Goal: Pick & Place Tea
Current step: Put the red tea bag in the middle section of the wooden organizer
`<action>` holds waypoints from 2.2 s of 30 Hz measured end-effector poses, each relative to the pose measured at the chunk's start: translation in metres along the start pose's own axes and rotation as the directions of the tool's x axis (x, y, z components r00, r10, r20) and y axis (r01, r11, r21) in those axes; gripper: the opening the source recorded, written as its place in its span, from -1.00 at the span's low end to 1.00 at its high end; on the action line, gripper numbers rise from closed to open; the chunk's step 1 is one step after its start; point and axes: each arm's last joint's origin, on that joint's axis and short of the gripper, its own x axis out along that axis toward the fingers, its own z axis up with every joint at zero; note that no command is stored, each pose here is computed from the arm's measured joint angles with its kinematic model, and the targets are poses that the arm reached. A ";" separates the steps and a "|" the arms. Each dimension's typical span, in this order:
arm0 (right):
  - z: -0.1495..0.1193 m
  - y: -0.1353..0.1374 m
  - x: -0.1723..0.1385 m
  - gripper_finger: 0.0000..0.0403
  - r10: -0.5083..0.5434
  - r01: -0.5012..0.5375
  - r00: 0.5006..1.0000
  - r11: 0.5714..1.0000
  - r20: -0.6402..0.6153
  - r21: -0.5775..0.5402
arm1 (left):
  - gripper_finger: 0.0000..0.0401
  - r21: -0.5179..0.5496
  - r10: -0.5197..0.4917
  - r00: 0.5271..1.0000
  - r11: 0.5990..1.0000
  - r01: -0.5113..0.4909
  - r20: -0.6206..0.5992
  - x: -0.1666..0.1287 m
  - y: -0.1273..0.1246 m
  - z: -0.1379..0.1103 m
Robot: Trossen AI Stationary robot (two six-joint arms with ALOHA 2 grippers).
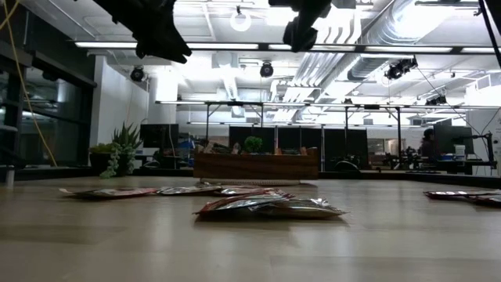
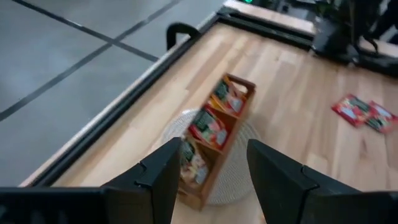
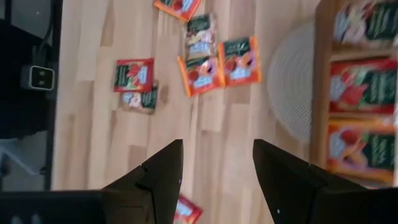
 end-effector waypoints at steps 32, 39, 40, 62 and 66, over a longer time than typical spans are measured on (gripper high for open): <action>-0.177 0.078 0.094 -0.05 -0.163 0.053 0.983 0.703 0.088 0.709 | -0.09 -0.023 -0.261 0.964 0.965 0.263 0.056 0.001 -0.046 -0.015; -0.216 0.082 0.107 -0.05 -0.193 0.104 0.981 0.455 -0.016 0.884 | -0.09 -0.108 -0.269 0.959 0.955 0.277 0.084 0.011 -0.050 -0.013; -0.220 0.083 0.108 -0.05 -0.202 0.102 0.979 0.426 -0.016 0.899 | -0.09 -0.110 -0.269 0.959 0.954 0.278 0.090 0.011 -0.051 -0.012; -0.256 0.106 0.115 -0.05 -0.187 0.063 0.981 0.066 -0.049 0.996 | -0.09 0.025 -0.232 0.970 0.973 0.231 0.073 0.016 -0.050 -0.014; -0.256 0.107 0.122 -0.05 -0.169 0.111 0.980 0.015 -0.107 0.994 | -0.09 0.045 -0.228 0.971 0.973 0.225 0.073 0.016 -0.050 -0.014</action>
